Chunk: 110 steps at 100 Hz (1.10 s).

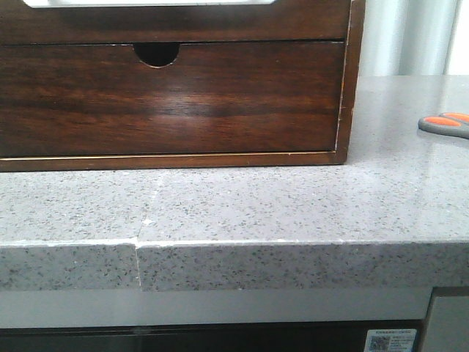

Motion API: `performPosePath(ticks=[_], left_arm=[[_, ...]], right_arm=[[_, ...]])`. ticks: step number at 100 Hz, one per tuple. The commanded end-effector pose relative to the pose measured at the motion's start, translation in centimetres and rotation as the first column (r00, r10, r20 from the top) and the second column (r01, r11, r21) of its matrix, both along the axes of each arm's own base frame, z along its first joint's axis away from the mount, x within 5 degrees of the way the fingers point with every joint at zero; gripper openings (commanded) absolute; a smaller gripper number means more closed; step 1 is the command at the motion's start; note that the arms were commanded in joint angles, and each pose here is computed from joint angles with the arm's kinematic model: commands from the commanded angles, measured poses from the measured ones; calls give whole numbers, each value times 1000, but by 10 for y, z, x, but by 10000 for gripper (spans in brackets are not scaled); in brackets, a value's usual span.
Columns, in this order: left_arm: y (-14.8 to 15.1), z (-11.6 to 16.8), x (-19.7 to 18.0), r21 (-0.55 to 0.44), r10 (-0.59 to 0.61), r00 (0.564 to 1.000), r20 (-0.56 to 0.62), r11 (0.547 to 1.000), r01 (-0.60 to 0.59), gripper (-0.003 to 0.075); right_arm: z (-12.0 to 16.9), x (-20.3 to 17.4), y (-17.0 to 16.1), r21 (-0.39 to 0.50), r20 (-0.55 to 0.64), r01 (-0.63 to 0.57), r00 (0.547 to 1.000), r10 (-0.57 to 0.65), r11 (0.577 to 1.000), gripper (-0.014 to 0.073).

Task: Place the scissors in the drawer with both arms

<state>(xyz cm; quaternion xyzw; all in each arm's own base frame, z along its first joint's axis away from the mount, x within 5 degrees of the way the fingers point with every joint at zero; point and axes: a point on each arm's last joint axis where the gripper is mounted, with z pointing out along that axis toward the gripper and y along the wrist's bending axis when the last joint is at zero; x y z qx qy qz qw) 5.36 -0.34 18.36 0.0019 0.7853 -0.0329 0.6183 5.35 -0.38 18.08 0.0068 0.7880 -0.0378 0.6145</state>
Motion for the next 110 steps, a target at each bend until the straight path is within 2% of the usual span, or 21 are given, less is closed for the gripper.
performPosePath(ticks=[1, 92, 110], left_arm=[[0, 0, 0, -14, 5, 997, 71, 1000, -4, -22], [0, 0, 0, -10, 5, 997, 73, 1000, -5, -22], [2, 2, 0, 48, 6, 996, 91, 999, -11, -22]], right_arm=[[-7, 0, 0, -7, 9, 4, 1000, -4, 1000, -61], [-7, 0, 0, -7, 11, -2, 1000, 2, 1000, -61], [-7, 0, -1, -27, 10, -1, 1000, 1, 1000, -61]])
